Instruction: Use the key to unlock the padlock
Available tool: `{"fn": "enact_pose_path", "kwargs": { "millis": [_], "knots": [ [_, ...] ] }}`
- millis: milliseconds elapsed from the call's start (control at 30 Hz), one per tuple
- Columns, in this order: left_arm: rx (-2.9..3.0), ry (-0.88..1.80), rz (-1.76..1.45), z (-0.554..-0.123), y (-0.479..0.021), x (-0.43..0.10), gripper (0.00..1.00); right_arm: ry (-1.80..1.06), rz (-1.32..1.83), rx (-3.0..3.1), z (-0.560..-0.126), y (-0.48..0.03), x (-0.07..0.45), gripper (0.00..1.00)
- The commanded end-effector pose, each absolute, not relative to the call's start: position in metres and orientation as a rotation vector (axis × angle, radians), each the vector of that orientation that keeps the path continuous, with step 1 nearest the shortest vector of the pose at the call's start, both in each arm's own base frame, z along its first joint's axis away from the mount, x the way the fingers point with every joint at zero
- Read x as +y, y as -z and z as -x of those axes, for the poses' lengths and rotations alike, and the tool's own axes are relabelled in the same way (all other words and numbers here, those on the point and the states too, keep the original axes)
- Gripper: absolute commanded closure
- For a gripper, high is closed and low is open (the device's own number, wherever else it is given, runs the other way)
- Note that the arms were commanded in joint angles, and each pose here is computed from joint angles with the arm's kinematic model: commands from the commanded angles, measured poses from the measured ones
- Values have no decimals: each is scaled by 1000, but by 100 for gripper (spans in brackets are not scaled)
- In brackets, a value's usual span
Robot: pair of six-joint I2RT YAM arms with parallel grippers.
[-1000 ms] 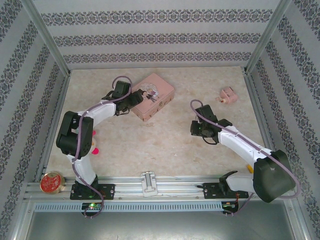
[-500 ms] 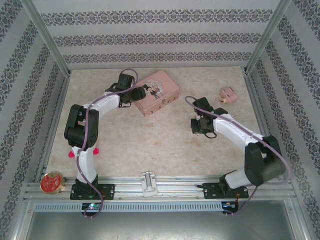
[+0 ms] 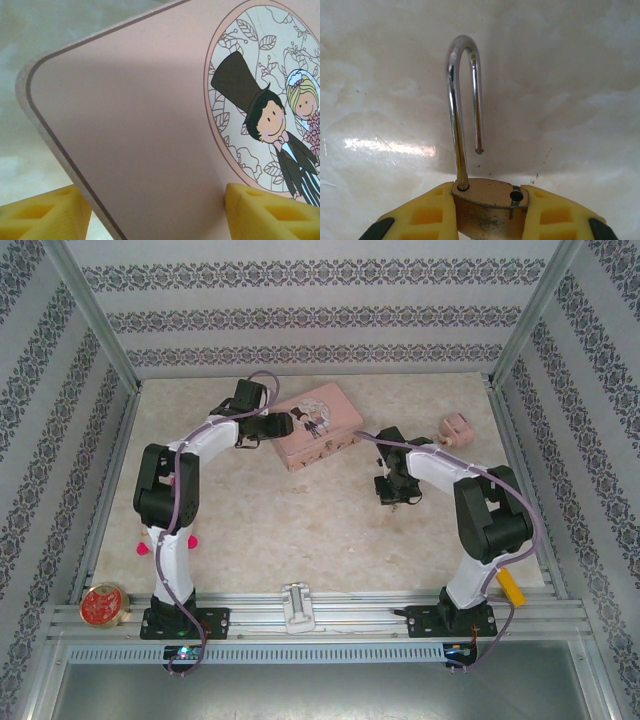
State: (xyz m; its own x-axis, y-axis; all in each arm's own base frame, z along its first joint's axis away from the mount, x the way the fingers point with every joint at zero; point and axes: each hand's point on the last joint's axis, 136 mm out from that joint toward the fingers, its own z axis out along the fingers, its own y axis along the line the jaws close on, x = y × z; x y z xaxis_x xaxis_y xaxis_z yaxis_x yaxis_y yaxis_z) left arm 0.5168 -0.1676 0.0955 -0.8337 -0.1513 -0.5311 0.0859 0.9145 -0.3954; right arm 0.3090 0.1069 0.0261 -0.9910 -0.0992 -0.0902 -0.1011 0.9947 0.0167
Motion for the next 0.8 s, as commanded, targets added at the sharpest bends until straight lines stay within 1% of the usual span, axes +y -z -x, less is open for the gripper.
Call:
{"fn": "enact_pose_path", "kwargs": {
  "millis": [0, 100, 200, 433, 667, 767],
  "knots": [
    [2573, 561, -76, -509, -73, -171, 32, -64, 182, 3073, -312, -27, 107, 73],
    [2550, 576, -153, -515, -76, -176, 32, -87, 179, 3054, -318, -32, 108, 63],
    [2509, 599, -245, -524, -83, -184, 33, -123, 173, 3019, -327, -44, 110, 59],
    [2448, 783, -416, -539, -91, -215, 35, -155, 135, 2984, -336, -56, 110, 58],
    [2465, 806, -355, -544, -94, -216, 33, -186, 89, 2944, -331, -70, 109, 58],
    [2461, 805, -331, -540, -102, -214, 30, -191, 39, 2917, -329, -80, 106, 57]
  ]
}}
